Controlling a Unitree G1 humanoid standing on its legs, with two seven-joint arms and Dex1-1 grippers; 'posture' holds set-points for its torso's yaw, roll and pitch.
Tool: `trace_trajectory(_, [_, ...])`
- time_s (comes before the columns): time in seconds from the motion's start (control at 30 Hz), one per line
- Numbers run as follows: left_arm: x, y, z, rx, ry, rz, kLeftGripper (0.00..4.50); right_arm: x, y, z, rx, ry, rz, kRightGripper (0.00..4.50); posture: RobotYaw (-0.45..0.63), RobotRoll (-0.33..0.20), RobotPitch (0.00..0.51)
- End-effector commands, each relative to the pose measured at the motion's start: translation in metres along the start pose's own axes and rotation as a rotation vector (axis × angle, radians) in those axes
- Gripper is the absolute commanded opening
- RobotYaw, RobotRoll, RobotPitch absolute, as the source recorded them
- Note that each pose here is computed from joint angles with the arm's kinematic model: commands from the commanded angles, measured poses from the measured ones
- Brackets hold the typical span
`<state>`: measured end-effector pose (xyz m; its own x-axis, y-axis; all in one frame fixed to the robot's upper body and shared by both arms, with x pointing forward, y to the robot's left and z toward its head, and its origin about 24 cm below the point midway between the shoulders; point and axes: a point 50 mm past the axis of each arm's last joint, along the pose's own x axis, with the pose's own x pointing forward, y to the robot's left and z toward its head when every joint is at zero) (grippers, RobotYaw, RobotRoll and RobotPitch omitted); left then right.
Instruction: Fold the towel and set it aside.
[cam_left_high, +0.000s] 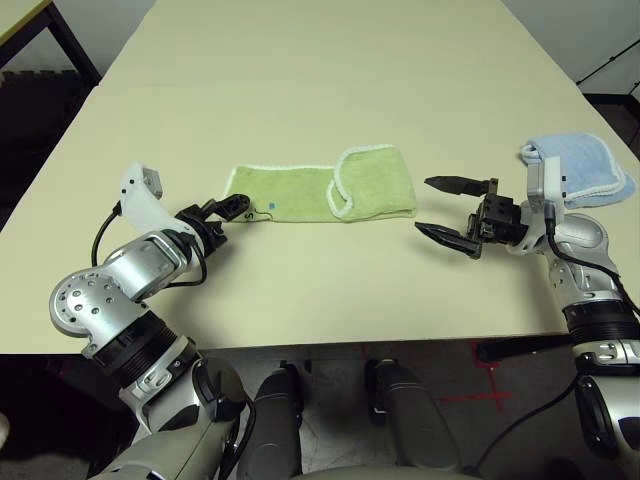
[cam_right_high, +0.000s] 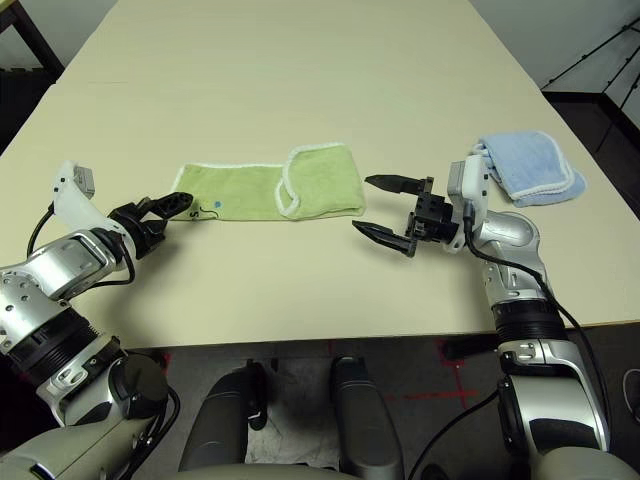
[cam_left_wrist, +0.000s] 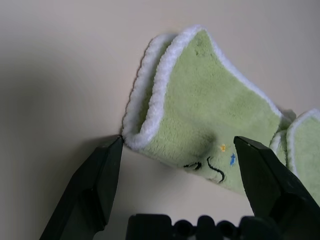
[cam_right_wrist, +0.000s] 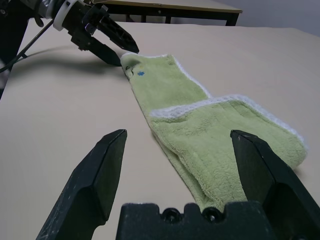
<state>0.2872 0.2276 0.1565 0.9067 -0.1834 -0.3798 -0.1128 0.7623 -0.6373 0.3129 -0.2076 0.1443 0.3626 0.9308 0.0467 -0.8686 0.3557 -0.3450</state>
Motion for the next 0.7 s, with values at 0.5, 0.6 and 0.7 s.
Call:
trace_trajectory(0.5, [0.019,-0.003,-0.012,0.059,0.042,0.05,1.26,-0.001,0.002,0.0,-0.033,0.02,-0.01,4.5,-0.16,0.0,0.221])
trace_trajectory(0.6, [0.018,-0.007,-0.01,0.117,0.033,0.05,0.03,-0.001,0.002,-0.001,-0.034,0.021,-0.015,4.5,-0.16,0.0,0.222])
trace_trajectory(0.7, [0.018,-0.013,-0.008,0.185,0.023,0.041,0.03,0.0,0.003,-0.002,-0.032,0.02,-0.018,4.5,-0.15,0.0,0.224])
